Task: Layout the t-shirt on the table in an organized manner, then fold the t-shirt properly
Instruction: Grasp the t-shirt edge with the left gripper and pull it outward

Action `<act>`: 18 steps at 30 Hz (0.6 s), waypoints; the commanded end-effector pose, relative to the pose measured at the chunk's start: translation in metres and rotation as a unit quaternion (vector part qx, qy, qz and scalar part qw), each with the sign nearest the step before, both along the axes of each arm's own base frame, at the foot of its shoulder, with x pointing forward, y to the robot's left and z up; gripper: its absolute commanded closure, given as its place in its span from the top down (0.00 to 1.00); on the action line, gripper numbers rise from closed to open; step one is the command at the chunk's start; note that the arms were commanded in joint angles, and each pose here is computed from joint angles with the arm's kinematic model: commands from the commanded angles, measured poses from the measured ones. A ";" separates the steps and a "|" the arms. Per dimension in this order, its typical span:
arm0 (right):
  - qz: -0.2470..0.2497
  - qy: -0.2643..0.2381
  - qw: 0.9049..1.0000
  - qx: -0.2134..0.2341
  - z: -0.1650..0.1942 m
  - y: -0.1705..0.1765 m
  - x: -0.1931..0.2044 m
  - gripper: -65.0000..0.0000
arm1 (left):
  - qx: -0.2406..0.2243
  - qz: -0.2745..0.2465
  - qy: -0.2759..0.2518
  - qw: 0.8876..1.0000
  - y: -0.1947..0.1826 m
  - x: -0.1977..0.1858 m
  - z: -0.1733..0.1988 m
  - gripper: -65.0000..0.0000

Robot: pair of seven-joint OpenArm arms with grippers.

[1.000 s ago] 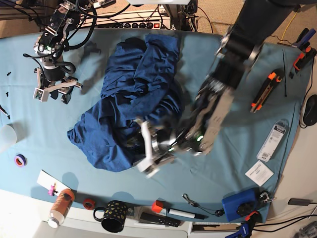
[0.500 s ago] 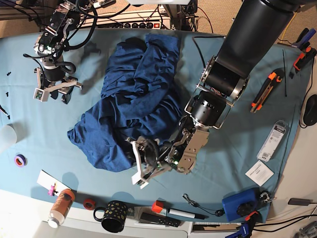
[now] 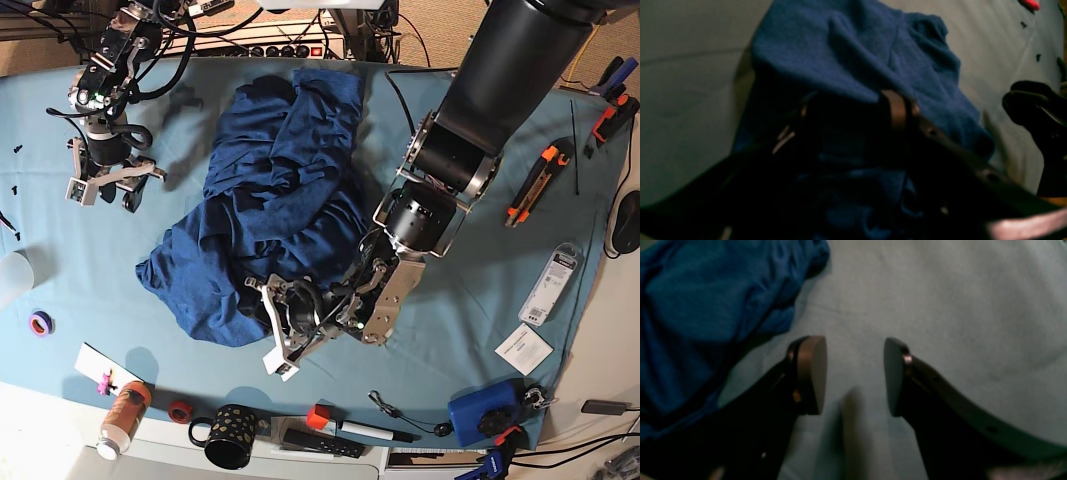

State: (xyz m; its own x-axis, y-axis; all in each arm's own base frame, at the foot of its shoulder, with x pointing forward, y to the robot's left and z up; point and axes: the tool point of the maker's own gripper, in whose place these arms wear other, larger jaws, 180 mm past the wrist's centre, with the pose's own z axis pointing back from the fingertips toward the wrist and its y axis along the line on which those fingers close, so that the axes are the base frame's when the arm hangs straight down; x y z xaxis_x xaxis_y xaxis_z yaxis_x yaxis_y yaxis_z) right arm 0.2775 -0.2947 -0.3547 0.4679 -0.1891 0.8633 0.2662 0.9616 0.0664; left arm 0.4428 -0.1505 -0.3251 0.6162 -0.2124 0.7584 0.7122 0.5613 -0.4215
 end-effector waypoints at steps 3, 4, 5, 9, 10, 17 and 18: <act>0.003 -0.028 1.000 -0.009 0.015 -0.003 0.008 0.43 | -0.061 -0.007 -0.028 0.998 -0.022 0.003 0.031 0.42; 0.003 -0.029 1.000 -0.010 0.016 -0.003 0.008 0.43 | -0.079 -0.015 -0.027 0.996 -0.025 -0.002 0.034 0.42; 0.003 -0.028 1.000 -0.010 0.015 -0.003 0.008 0.43 | -0.096 -0.022 -0.027 0.995 -0.028 -0.006 0.036 0.42; 0.003 -0.029 1.000 -0.010 0.016 -0.003 0.008 0.43 | -0.111 -0.019 -0.041 0.993 -0.029 -0.010 0.032 0.42; 0.003 -0.029 1.000 -0.010 0.016 -0.003 0.008 0.43 | -0.108 -0.018 -0.046 0.993 -0.029 -0.010 0.030 0.42; 0.003 -0.033 0.999 -0.011 0.017 -0.003 0.009 0.43 | -0.145 -0.036 -0.043 0.988 -0.035 -0.019 0.039 0.42; 0.003 -0.034 0.999 -0.011 0.017 -0.003 0.009 0.43 | -0.158 -0.040 -0.041 0.986 -0.036 -0.021 0.043 0.42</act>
State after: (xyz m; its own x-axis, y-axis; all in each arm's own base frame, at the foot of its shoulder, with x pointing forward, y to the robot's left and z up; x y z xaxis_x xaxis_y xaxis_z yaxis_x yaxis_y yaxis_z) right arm 0.2781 -0.2949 -0.3536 0.4617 -0.1877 0.8670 0.2663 0.9616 0.0664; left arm 0.4140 -0.1719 -0.3144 0.5872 -0.0494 0.8079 0.7554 0.3921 -0.5250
